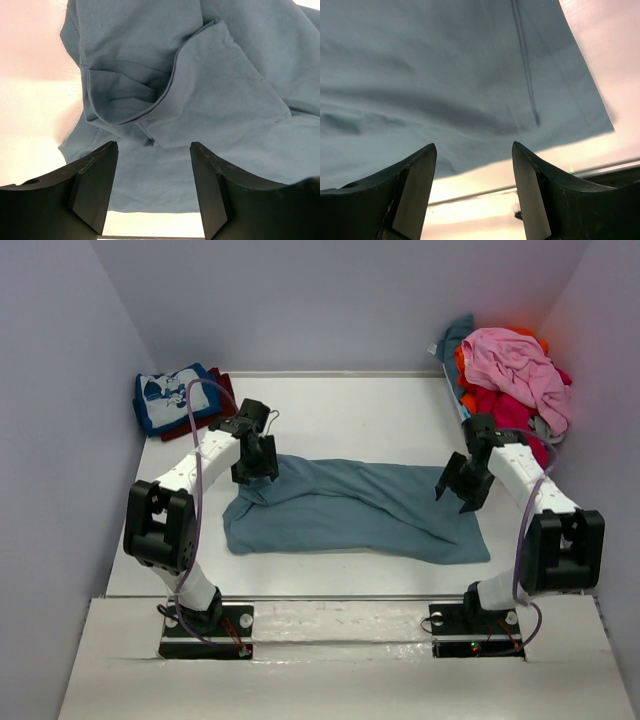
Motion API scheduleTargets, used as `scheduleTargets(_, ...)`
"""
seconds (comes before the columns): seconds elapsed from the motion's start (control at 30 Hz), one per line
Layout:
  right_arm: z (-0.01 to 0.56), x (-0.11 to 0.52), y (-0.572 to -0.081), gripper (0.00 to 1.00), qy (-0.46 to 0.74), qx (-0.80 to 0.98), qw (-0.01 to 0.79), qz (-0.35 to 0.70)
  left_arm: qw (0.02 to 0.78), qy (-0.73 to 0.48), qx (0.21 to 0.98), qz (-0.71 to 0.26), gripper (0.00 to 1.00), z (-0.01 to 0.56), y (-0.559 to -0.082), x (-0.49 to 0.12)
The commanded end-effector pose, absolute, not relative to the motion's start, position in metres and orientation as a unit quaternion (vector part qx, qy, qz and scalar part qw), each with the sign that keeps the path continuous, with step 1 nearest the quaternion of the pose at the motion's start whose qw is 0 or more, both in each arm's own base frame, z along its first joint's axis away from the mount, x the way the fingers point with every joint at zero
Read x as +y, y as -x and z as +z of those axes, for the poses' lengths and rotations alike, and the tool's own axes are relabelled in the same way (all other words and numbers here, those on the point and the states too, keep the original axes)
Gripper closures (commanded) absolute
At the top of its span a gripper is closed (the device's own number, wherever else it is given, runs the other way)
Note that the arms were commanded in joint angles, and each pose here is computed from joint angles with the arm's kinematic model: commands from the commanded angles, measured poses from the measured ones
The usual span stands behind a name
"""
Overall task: Fold and stack the t-shirts
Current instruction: Fold the flattened tshirt in 1/3 of the way
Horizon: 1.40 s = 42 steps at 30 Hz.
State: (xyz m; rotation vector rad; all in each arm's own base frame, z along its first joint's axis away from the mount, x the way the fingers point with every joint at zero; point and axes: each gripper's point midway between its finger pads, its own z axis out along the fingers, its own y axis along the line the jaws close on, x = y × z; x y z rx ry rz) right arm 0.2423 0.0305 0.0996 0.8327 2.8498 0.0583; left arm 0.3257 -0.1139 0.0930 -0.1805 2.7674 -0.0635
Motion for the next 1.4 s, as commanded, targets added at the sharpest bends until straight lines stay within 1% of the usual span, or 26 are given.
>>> scheduleTargets(0.0,0.100,0.032,-0.301,0.33,-0.265,0.955,0.130,0.032,0.198,0.051,0.978,-0.041,0.29,0.103,-0.339,-0.124)
scheduleTargets(0.13,0.099,0.031,-0.336,0.37,-0.257,0.956,0.139,0.028,0.206,0.048,0.977,-0.038,0.30,0.109,-0.352,-0.127)
scheduleTargets(0.27,0.095,0.039,-0.338,0.37,-0.258,0.957,0.125,0.045,0.210,0.046,0.976,-0.040,0.30,0.114,-0.355,-0.128)
scheduleTargets(0.37,0.088,0.042,-0.317,0.37,-0.255,0.960,0.104,0.050,0.208,0.046,0.976,-0.035,0.29,0.114,-0.353,-0.125)
scheduleTargets(0.47,0.085,0.036,-0.294,0.38,-0.251,0.963,0.089,0.032,0.202,0.045,0.978,-0.036,0.29,0.109,-0.351,-0.126)
scheduleTargets(0.67,0.089,0.034,-0.264,0.38,-0.249,0.965,0.078,0.027,0.180,0.048,0.982,-0.023,0.29,0.093,-0.342,-0.121)
scheduleTargets(0.93,0.087,0.037,-0.246,0.38,-0.248,0.966,0.067,0.036,0.147,0.052,0.988,-0.002,0.28,0.064,-0.328,-0.114)
scheduleTargets(1.07,0.086,0.032,-0.236,0.38,-0.237,0.969,0.064,0.022,0.140,0.052,0.989,0.009,0.28,0.055,-0.326,-0.110)
scheduleTargets(1.37,0.056,0.036,-0.215,0.38,-0.235,0.971,0.017,0.023,0.142,0.051,0.988,0.009,0.28,0.052,-0.334,-0.113)
